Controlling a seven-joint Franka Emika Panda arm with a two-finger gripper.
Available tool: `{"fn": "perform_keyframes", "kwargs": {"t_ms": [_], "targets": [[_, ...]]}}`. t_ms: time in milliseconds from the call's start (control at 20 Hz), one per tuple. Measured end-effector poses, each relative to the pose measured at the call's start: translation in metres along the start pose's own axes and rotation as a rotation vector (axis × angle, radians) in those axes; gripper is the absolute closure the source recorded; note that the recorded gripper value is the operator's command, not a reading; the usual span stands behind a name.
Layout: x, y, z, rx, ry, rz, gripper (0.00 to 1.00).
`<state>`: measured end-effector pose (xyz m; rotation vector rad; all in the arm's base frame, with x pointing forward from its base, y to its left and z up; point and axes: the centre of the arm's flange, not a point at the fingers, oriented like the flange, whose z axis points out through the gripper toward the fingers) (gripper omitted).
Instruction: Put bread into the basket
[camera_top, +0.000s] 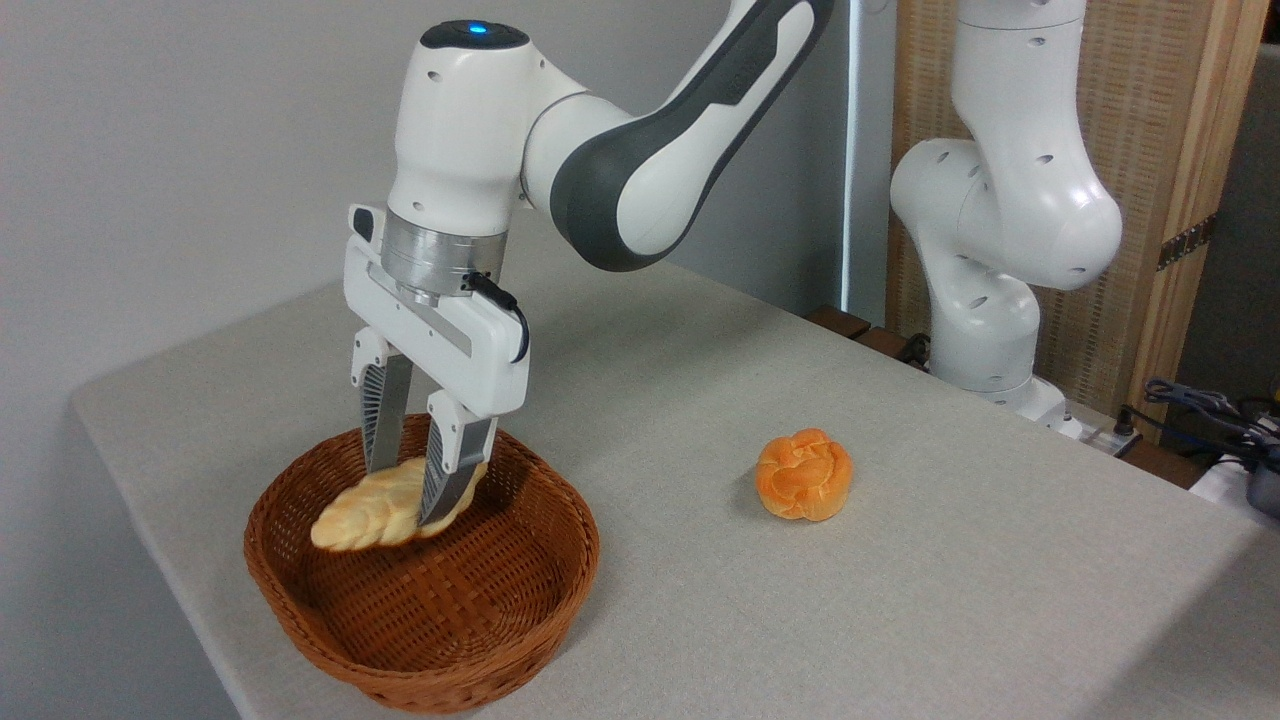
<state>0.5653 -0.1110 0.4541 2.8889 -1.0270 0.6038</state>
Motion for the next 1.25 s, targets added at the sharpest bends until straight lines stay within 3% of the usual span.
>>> {"fn": "perform_keyframes", "kwargs": {"t_ms": [200,350,450,800,950,1150,1250], "targets": [[-0.001,-0.012,-0.007,0.015,0.011,-0.018,0.00],[0.002,-0.035,-0.030,0.048,0.046,-0.047,0.00],[-0.002,-0.042,-0.045,0.045,0.037,-0.060,0.00],[-0.024,-0.043,-0.085,-0.025,-0.057,-0.086,0.00],[-0.033,-0.033,-0.094,-0.080,-0.125,-0.078,0.00],[-0.052,-0.014,-0.097,-0.195,-0.263,0.007,0.00],[-0.056,-0.011,-0.095,-0.222,-0.294,0.029,0.00]]}}
